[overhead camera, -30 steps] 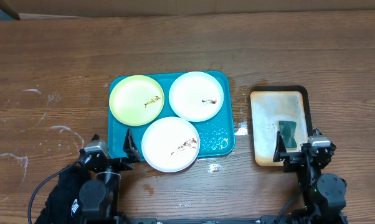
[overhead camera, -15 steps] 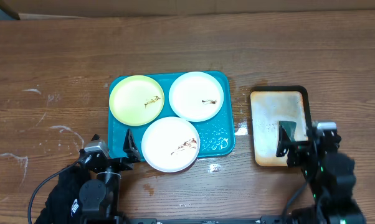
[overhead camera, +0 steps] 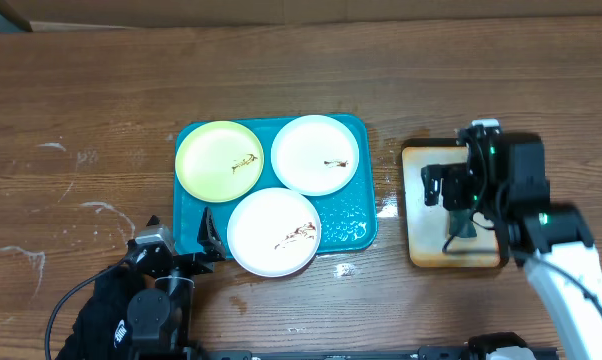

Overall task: Clean dirty plates on tray and stack at the side
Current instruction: 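Move the right gripper over the soapy tray toward the sponge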

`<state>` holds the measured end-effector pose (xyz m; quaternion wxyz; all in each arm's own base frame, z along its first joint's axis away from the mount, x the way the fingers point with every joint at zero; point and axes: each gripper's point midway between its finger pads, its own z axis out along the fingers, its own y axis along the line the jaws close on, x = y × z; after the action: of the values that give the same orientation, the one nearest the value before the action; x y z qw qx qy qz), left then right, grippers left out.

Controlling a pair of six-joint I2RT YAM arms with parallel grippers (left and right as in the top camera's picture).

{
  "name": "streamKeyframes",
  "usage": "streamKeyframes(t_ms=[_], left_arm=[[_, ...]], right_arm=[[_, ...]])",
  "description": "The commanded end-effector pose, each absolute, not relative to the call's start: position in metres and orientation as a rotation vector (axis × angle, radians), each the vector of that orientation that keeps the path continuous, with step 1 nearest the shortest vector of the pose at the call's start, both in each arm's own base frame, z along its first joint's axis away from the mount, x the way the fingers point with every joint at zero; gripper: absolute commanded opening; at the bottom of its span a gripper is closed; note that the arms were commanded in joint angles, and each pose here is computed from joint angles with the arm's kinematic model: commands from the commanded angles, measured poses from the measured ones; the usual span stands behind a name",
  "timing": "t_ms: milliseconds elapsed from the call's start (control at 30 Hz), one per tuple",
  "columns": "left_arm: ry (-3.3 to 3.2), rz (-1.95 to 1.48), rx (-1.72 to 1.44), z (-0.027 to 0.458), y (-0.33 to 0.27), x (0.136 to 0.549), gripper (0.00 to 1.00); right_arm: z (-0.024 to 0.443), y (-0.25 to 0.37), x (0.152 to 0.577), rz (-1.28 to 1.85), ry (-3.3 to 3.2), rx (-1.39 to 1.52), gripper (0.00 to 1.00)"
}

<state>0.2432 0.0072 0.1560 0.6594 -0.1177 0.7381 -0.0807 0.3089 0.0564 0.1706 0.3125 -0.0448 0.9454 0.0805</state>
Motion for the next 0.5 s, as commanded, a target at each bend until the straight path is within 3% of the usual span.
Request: streamKeyframes(t_ms=[0, 267, 467], left_arm=[[1.662, -0.178, -0.274, 0.155, 0.009, 0.243, 1.0], [1.662, -0.178, -0.275, 0.155, 0.009, 0.243, 1.0], [1.662, -0.178, -0.275, 0.155, 0.009, 0.243, 1.0]], right_arm=[[0.189, 0.07, 0.314, 0.308, 2.512, -0.144, 1.0], [0.179, 0.067, 0.287, 0.308, 2.659, -0.121, 1.0], [0.168, 0.064, 0.264, 0.35, 2.778, 0.1, 1.0]])
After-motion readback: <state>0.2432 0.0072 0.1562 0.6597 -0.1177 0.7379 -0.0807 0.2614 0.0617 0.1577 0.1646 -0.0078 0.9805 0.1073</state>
